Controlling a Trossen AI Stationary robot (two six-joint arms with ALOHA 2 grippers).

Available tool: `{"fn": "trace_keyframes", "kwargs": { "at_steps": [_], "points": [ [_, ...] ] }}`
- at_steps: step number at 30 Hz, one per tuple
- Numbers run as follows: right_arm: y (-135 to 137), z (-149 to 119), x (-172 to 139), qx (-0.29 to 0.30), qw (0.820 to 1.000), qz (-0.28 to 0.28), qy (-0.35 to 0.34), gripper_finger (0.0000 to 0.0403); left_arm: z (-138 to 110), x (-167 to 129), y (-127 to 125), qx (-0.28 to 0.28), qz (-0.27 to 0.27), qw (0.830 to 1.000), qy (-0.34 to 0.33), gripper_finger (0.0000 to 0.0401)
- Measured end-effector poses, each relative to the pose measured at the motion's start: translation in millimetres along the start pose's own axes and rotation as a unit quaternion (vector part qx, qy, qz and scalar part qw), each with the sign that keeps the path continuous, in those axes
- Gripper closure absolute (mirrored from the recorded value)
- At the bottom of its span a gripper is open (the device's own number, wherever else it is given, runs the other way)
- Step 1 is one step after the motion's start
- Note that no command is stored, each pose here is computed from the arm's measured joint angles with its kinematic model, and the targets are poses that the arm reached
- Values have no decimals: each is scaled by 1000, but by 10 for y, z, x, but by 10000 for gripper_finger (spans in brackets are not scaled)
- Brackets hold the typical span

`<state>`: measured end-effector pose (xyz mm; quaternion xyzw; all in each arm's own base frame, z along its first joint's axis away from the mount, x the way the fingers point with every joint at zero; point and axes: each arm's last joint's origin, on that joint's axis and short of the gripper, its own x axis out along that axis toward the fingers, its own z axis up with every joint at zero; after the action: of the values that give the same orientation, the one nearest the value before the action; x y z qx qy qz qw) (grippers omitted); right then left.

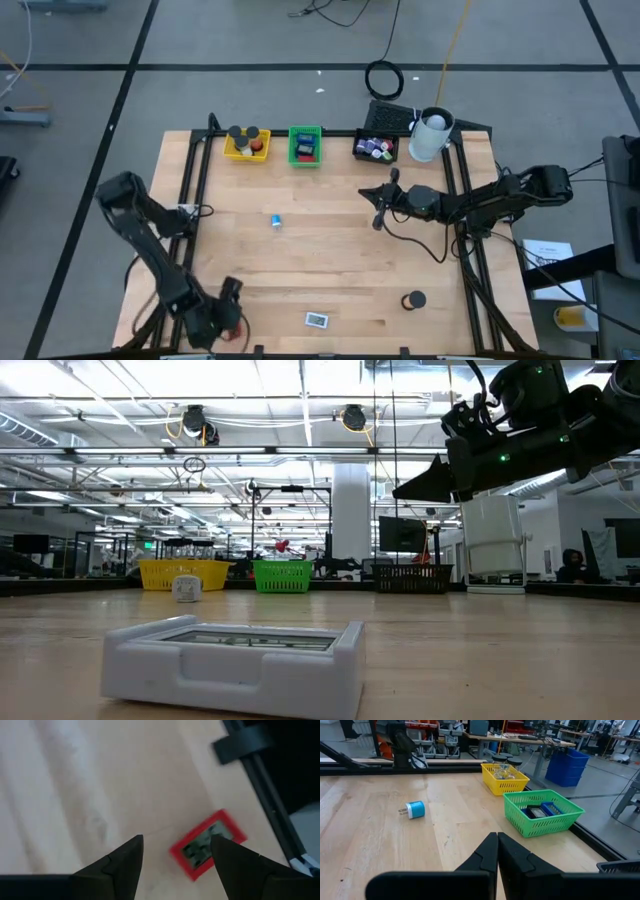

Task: Pick & Place Office items
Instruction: Put the red digital timer in the green bin

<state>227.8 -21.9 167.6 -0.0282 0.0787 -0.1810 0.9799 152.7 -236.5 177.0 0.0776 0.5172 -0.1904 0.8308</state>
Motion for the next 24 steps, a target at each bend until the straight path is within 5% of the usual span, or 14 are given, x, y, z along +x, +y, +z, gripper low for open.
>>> {"fn": "trace_keyframes", "kwargs": {
  "at_steps": [7, 19, 24],
  "points": [
    [0, -2, 0, 13, 1000, 0, 1, 399, 276, 105, -238, 49, 4, 998, 45, 189],
    [0, -3, 0, 13, 1000, 0, 1, 399, 183, 303, -259, 82, -17, 991, 108, 390],
    [0, -3, 0, 13, 1000, 0, 1, 399, 158, 312, -238, 84, -6, 990, 113, 386]
  ]
}}
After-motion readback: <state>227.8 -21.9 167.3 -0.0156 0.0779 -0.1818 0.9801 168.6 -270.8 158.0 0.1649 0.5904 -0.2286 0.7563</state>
